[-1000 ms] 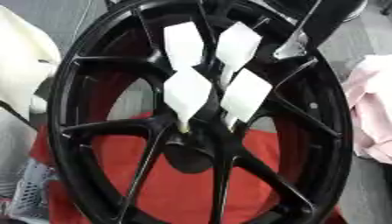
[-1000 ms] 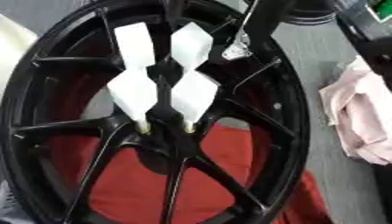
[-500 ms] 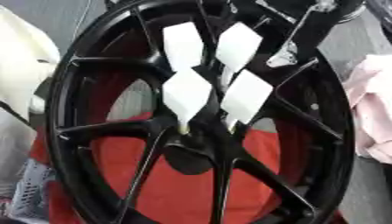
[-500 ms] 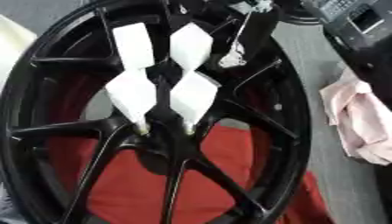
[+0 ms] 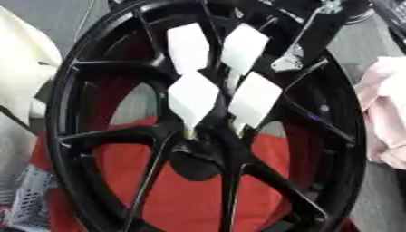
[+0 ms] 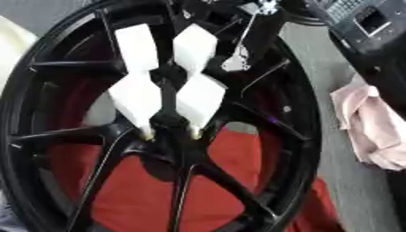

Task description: Pull the pin out of the wheel hub.

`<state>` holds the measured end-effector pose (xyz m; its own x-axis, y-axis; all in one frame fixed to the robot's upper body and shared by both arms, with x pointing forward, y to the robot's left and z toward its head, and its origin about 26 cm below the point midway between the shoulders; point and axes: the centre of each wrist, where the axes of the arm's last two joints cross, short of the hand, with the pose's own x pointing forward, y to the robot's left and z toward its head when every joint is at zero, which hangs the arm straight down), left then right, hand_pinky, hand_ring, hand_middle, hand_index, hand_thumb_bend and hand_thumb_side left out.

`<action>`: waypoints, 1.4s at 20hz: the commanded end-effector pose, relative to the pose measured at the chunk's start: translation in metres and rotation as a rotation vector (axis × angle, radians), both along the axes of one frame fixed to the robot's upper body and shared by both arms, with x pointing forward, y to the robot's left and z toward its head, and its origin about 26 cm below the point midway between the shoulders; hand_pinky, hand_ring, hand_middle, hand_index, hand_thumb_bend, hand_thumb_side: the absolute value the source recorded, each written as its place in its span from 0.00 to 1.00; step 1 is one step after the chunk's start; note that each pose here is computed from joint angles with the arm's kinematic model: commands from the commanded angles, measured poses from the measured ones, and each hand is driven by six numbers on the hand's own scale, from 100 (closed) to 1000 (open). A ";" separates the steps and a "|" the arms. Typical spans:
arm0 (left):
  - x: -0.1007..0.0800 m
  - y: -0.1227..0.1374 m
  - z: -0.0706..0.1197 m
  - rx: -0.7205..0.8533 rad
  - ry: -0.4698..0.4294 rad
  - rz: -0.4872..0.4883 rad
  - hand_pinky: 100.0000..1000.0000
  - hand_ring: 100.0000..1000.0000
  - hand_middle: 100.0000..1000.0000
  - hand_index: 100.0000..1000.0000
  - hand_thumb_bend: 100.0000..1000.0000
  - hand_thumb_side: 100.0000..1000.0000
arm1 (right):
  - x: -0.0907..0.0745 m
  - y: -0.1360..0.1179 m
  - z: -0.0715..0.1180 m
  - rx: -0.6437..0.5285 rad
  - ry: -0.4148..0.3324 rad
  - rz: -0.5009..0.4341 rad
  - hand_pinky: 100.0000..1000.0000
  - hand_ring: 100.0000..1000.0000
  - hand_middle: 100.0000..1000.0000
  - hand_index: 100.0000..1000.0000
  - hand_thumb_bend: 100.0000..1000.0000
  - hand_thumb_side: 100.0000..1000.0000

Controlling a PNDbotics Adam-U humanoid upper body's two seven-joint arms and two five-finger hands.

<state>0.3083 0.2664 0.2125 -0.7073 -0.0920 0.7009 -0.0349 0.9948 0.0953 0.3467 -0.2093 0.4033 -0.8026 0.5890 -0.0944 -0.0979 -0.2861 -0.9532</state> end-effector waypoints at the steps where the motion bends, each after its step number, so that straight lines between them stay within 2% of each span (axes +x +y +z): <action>1: -0.002 0.002 0.005 0.007 -0.017 0.005 0.82 0.72 0.62 0.91 0.08 0.90 | -0.004 -0.002 0.011 0.015 -0.018 -0.004 0.83 0.75 0.45 0.53 0.02 0.00; 3: -0.002 0.001 0.005 0.007 -0.016 0.005 0.82 0.72 0.62 0.91 0.08 0.90 | -0.004 -0.001 0.011 0.021 -0.012 -0.002 0.82 0.72 0.39 0.46 0.00 0.00; 5: -0.002 0.001 0.005 0.008 -0.014 0.005 0.82 0.72 0.63 0.91 0.08 0.90 | -0.004 -0.001 0.012 0.030 -0.005 0.000 0.82 0.72 0.38 0.44 0.00 0.00; 6: -0.002 0.001 0.005 0.008 -0.013 0.005 0.82 0.72 0.63 0.91 0.08 0.90 | -0.004 0.000 0.013 0.035 -0.003 0.003 0.81 0.69 0.34 0.39 0.00 0.00; 11: -0.002 0.002 0.003 0.010 -0.008 0.005 0.82 0.72 0.63 0.91 0.09 0.90 | -0.005 0.002 0.020 0.064 -0.001 0.018 0.79 0.66 0.30 0.28 0.00 0.00; 17: -0.003 0.003 0.002 0.017 -0.002 0.010 0.82 0.72 0.63 0.91 0.09 0.90 | -0.009 0.000 0.034 0.105 -0.013 0.031 0.79 0.66 0.28 0.24 0.01 0.00; 23: -0.003 0.005 0.000 0.023 0.005 0.018 0.82 0.72 0.64 0.91 0.09 0.90 | -0.015 -0.007 0.048 0.143 -0.028 0.033 0.79 0.65 0.27 0.23 0.01 0.00; 28: -0.004 0.007 -0.001 0.026 0.011 0.028 0.82 0.72 0.64 0.91 0.09 0.90 | -0.029 -0.024 0.064 0.197 -0.059 0.028 0.79 0.64 0.27 0.25 0.00 0.00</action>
